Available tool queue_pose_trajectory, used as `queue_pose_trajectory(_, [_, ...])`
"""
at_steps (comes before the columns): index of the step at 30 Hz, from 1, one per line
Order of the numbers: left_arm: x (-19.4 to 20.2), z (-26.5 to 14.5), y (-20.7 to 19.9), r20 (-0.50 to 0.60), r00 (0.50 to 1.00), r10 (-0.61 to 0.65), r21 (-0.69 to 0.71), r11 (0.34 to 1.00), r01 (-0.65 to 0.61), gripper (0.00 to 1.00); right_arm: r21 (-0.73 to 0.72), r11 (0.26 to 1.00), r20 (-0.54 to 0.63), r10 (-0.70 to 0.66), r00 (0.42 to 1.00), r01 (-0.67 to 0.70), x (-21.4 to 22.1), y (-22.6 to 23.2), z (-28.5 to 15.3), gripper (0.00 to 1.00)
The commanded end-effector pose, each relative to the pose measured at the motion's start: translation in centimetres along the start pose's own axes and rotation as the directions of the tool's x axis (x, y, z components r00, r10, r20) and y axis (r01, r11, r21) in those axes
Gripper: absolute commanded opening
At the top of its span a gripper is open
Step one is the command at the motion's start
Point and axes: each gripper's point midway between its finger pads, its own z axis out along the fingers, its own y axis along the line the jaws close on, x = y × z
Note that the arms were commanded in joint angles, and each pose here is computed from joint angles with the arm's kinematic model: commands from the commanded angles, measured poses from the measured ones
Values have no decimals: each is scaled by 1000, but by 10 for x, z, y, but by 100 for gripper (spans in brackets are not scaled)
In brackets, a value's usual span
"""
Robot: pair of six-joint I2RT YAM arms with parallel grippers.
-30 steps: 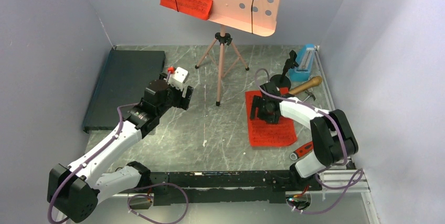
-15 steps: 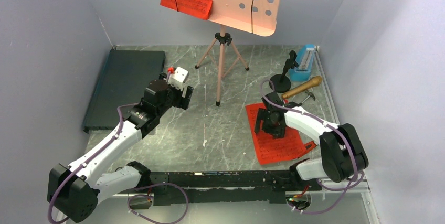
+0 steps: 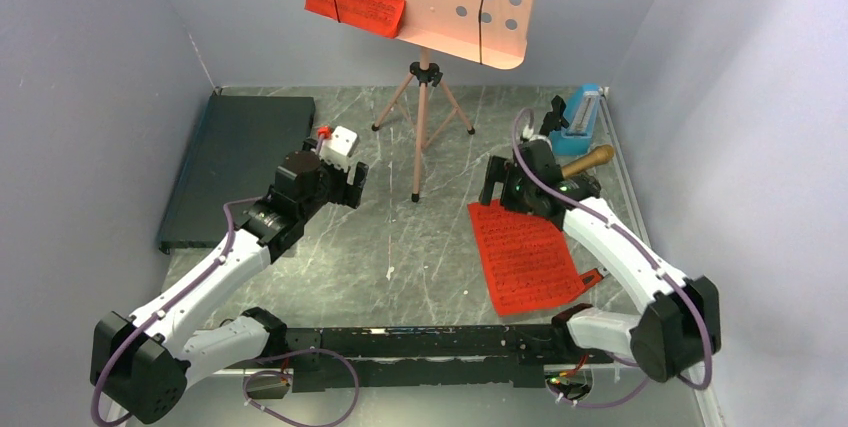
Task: Pack up the instrument practice props
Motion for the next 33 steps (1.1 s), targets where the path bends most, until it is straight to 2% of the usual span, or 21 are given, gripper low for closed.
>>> queue_pose_trajectory(1, [-36, -2, -2, 80, 995, -57, 10, 998, 56, 85, -176, 964, 310, -136, 941, 197, -76, 44, -56, 100])
queue_pose_trajectory(5, [-55, -4, 1, 115, 988, -107, 7, 994, 106, 87, -249, 932, 521, -99, 848, 262, -110, 61, -104, 100])
queue_pose_trajectory(7, [-69, -6, 7, 141, 983, -118, -3, 993, 120, 87, -318, 873, 584, -128, 802, 371, -117, 83, -129, 100])
queue_pose_trajectory(11, [-102, -7, 20, 209, 968, -141, -16, 989, 147, 87, -381, 777, 624, -184, 759, 502, -131, 117, -153, 99])
queue_pose_trajectory(13, [-122, -7, 24, 242, 958, -153, -8, 987, 159, 87, -385, 742, 676, -178, 715, 549, -144, 134, -173, 99])
queue_pose_trajectory(17, [-166, -10, 32, 318, 933, -169, 24, 985, 171, 88, -350, 698, 764, -173, 621, 625, -168, 168, -205, 99])
queue_pose_trajectory(24, [-244, -17, 58, 454, 870, -193, 71, 981, 181, 87, -310, 644, 855, -133, 501, 699, -205, 228, -240, 95])
queue_pose_trajectory(28, [-274, -16, 75, 512, 840, -179, 60, 983, 172, 86, -331, 651, 877, -55, 477, 683, -233, 251, -253, 91])
queue_pose_trajectory(33, [-312, -19, 90, 590, 789, -168, 73, 985, 155, 83, -395, 672, 851, 12, 525, 626, -264, 279, -253, 84])
